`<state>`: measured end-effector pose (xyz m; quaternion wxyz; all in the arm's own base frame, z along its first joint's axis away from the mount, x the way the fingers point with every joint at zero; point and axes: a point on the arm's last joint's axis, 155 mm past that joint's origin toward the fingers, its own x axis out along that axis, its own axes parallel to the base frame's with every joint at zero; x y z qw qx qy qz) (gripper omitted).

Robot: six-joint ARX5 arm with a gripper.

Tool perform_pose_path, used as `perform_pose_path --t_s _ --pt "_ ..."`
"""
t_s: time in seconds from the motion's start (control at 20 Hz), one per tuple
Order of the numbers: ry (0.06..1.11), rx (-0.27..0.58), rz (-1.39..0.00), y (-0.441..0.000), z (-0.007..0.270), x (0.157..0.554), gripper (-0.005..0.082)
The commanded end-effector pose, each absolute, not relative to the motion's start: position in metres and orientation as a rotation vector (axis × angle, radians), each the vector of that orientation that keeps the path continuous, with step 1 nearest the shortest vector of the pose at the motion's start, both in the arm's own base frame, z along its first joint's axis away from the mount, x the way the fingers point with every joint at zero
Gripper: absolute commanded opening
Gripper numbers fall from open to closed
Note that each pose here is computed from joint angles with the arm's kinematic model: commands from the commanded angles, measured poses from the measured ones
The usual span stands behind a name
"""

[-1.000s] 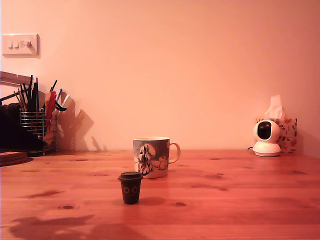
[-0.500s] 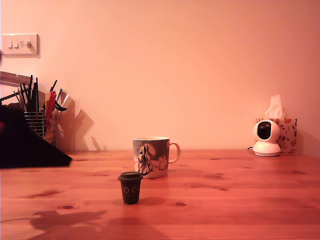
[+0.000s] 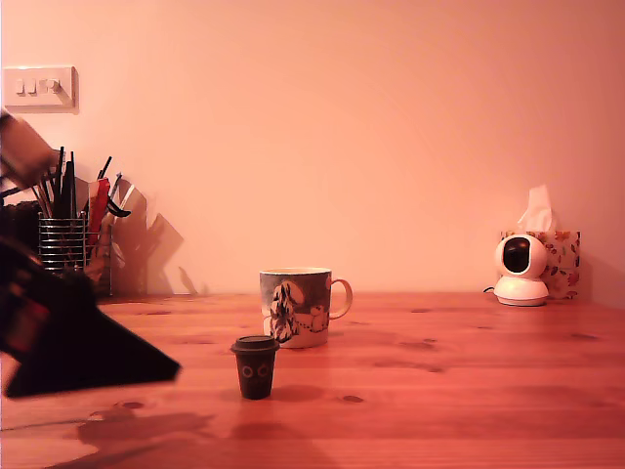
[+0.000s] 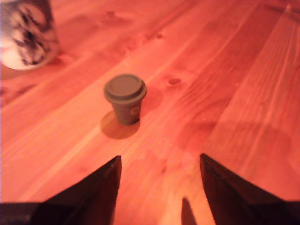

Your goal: Pick up the coffee capsules on the table and drop them inside the coffee cup

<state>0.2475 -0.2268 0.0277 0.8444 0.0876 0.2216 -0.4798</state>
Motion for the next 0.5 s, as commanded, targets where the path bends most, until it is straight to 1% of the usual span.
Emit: perform_pose_path --t_s 0.0,0.45 --pt "0.438 0.197 -1.019 -0.235 0.032 0.259 0.0483" --pt "0.490 0.195 -1.011 -0.259 0.012 0.291 0.0486"
